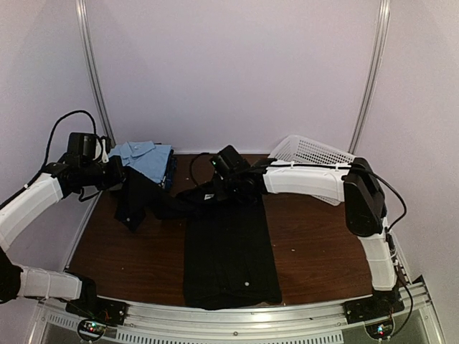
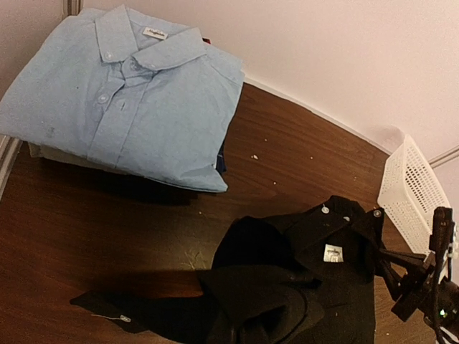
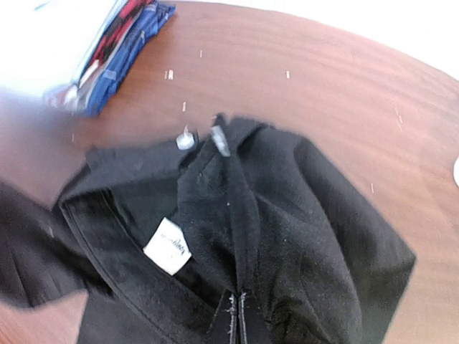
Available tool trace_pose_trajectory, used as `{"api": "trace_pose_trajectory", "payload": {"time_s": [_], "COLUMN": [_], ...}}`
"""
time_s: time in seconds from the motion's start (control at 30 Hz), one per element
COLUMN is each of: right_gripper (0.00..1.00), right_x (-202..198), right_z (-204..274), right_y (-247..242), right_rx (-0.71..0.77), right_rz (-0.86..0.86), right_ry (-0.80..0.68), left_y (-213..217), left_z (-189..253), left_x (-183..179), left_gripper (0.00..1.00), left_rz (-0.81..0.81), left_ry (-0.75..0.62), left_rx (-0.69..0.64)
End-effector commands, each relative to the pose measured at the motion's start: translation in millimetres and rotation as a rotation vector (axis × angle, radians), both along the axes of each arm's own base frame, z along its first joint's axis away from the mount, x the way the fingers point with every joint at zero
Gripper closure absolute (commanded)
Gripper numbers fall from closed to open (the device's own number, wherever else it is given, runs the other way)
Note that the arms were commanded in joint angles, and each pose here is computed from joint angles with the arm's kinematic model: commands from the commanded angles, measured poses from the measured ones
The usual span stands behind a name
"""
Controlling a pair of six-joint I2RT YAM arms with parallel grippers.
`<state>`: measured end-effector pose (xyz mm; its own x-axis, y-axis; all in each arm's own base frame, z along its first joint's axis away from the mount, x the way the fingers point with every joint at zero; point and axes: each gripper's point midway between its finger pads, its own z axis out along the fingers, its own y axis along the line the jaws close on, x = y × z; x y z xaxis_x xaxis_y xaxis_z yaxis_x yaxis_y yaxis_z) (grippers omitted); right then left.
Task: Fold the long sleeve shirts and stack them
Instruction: Flatten out the crumpled shirt at the center of the board.
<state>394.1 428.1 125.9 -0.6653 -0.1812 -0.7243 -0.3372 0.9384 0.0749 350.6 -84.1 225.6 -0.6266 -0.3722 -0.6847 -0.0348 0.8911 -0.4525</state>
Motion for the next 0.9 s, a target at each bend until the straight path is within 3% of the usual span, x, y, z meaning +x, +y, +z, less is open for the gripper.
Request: {"api": "trace_pose_trajectory", "payload": {"time_s": [0.0,0.27,0.53,0.87], "right_gripper": [1.00,0.99,0.44,0.36], "right_x": [44,117,129,90], "right_z": [1,0,31,63], "right_y": [6,-9,-18,-28], "right_rx": [0.050,0.186,0.230,0.134], "right_rz": [0.010,-0.043,-0.025,0.000], "right_ry": [-0.010,-0.019,-0.045,-0.104], "left_y": [-4,-6,-2,-5], "left_z": [14,2,-17,-23], "left_x": [3,-7,-17,-11], "left_gripper": [1.00,1.00,1.00,1.00], "left_rz": [-0.037,-0.059,-0.053,-0.057], "left_ry": [-0.057,-0.036,0.007,0.022], "left_rx": [-0.013,-0.015,0.004,-0.009]}}
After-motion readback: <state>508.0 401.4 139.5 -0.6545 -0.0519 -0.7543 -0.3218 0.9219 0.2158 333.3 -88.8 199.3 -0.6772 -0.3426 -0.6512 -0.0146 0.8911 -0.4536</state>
